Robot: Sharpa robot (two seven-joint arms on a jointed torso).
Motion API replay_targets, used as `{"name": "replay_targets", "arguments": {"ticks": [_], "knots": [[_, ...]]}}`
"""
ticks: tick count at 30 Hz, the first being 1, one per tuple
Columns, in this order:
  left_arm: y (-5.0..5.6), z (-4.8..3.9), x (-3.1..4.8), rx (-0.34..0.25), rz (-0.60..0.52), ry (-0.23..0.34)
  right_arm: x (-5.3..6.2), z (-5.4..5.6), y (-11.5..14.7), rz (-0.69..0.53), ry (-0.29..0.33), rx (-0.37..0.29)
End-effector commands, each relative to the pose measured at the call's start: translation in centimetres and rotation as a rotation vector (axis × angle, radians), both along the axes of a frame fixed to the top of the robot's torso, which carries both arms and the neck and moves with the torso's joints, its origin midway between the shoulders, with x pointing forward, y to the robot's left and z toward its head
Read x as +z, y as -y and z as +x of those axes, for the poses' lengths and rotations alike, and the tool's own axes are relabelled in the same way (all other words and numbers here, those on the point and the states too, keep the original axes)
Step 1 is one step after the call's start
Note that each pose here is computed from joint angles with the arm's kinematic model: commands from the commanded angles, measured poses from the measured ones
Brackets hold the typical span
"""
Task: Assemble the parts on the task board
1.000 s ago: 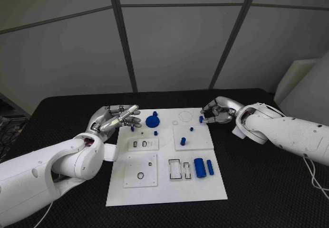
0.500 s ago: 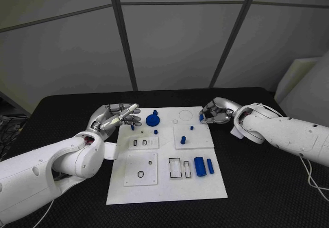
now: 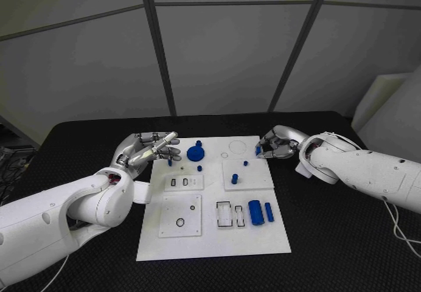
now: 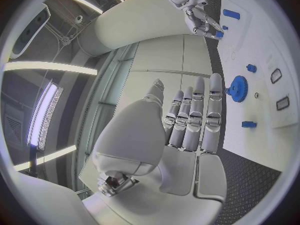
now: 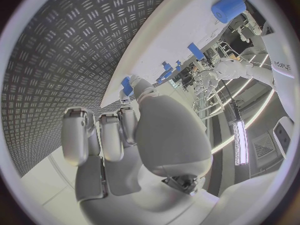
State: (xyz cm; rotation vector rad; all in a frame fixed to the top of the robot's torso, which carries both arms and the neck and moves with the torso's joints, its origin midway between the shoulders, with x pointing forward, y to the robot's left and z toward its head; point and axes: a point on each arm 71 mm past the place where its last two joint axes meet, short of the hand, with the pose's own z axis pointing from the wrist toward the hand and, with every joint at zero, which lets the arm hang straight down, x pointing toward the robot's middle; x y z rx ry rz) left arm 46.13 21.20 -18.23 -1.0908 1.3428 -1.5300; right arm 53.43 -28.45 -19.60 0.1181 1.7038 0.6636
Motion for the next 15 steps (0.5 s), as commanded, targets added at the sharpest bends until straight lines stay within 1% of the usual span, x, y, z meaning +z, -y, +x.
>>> {"name": "replay_targets", "arguments": {"ticks": [1,15], "knots": [[0.13,0.01,0.09,-0.013,-0.003,0.002,0.05,0.07,-0.08,-0.006,0.003,0.0],[0.17,0.01,0.07,-0.015,-0.004,0.0,0.06,0.22,-0.26,-0.004,0.012,-0.023]]}}
